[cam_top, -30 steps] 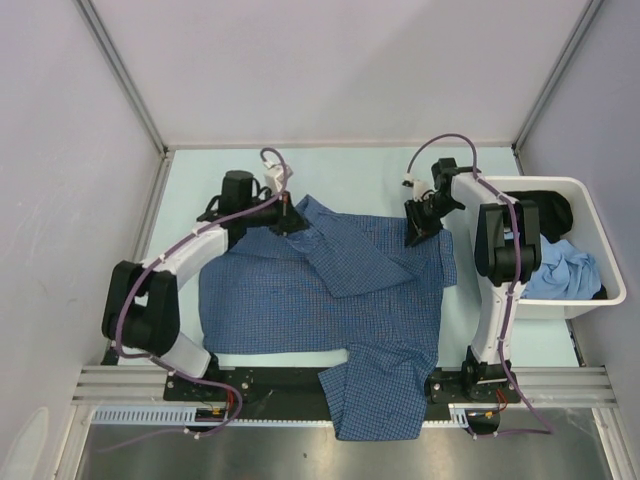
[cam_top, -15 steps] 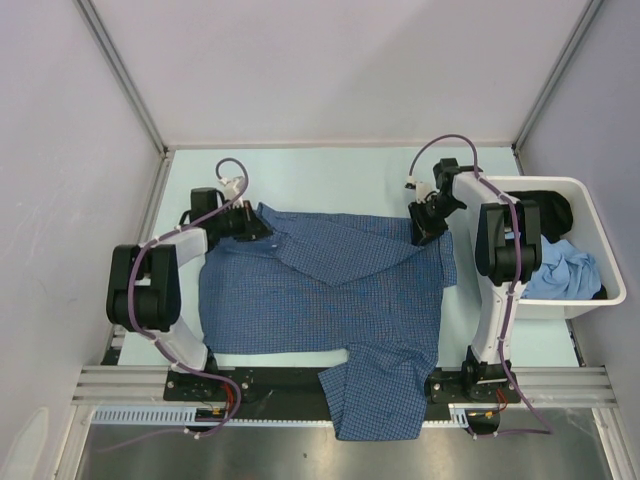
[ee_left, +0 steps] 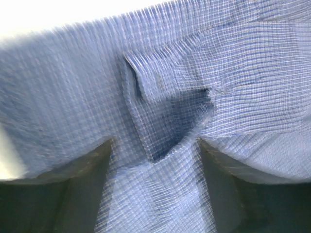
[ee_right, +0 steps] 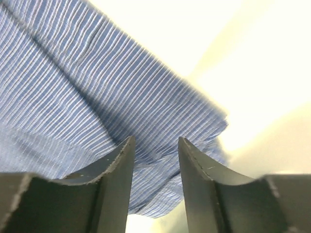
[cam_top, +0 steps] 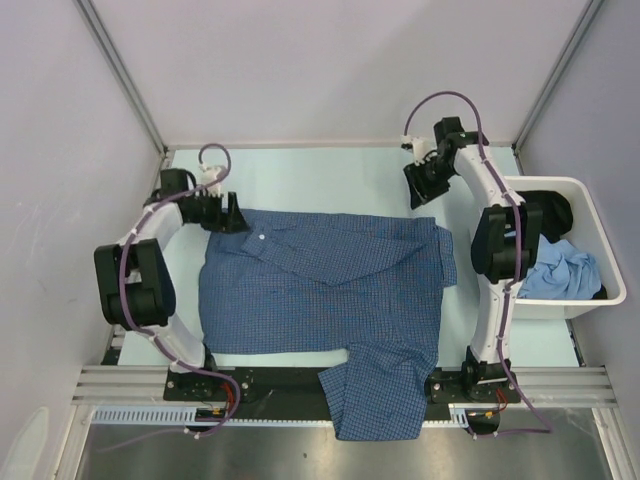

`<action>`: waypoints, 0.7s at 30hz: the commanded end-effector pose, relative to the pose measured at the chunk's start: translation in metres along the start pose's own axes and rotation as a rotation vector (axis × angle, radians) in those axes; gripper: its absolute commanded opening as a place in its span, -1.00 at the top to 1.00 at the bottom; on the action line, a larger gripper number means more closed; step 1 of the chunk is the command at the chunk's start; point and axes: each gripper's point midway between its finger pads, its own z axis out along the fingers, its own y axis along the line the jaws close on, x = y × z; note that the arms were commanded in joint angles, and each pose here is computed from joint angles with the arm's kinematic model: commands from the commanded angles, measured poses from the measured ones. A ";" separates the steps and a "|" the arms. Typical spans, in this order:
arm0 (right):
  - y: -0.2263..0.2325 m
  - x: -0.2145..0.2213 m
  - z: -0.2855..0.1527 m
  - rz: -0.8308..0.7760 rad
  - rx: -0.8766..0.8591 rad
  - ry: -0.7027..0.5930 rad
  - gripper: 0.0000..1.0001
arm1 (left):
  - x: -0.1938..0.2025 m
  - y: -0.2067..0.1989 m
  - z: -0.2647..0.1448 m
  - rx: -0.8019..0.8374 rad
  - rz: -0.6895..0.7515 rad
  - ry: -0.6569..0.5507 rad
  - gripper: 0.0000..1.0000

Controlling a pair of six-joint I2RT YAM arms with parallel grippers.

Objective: Fold and stack the long sleeve shirts
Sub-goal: Fold the shirt

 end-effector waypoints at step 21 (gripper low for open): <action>-0.038 0.010 0.081 -0.317 0.140 0.221 0.00 | -0.059 0.123 0.036 -0.132 0.613 0.317 -0.47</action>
